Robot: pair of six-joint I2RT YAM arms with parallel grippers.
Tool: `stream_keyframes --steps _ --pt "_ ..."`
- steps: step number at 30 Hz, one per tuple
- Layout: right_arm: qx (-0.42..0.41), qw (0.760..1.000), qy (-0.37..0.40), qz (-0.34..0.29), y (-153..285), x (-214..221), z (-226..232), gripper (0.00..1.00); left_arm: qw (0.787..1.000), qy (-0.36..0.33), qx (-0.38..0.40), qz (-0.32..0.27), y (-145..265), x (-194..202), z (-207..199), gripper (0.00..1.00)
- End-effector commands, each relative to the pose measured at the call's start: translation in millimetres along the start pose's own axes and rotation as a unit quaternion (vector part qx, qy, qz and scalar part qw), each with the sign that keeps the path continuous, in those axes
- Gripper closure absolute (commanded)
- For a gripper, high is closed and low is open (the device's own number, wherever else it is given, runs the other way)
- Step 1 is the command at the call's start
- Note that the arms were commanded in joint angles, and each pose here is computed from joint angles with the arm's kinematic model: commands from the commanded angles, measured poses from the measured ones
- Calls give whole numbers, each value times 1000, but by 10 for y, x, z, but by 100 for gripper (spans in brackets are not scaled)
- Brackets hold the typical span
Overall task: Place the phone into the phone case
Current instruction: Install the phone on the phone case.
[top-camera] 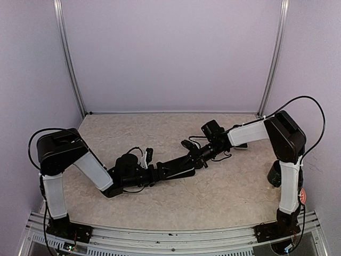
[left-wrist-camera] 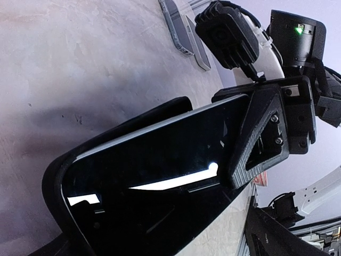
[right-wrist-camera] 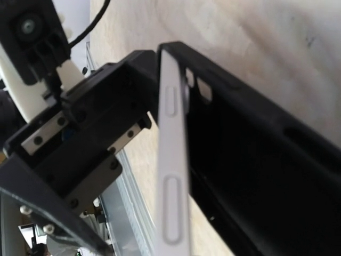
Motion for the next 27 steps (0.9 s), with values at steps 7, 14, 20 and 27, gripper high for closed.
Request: stream_keyframes --steps 7,14,20,27 --pt "-57 997 46 8 13 96 207 100 996 -8 91 11 64 18 -116 17" --pt "-59 996 59 13 8 146 227 100 995 -2 95 13 57 28 -98 21" --pt "-53 997 61 16 -8 211 184 100 995 -1 98 13 61 18 -106 29" --pt "-52 996 68 16 -2 241 180 100 994 0 109 16 69 25 -117 42"
Point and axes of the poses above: each gripper's point midway between its finger pads, its own y axis back along the fingers, its own z axis along the line the jaws close on, x = y × z, the point moved 10 cm from there along y, back along the fingers, and after that the axes turned 8 degrees about y, right-handed, at the moved point
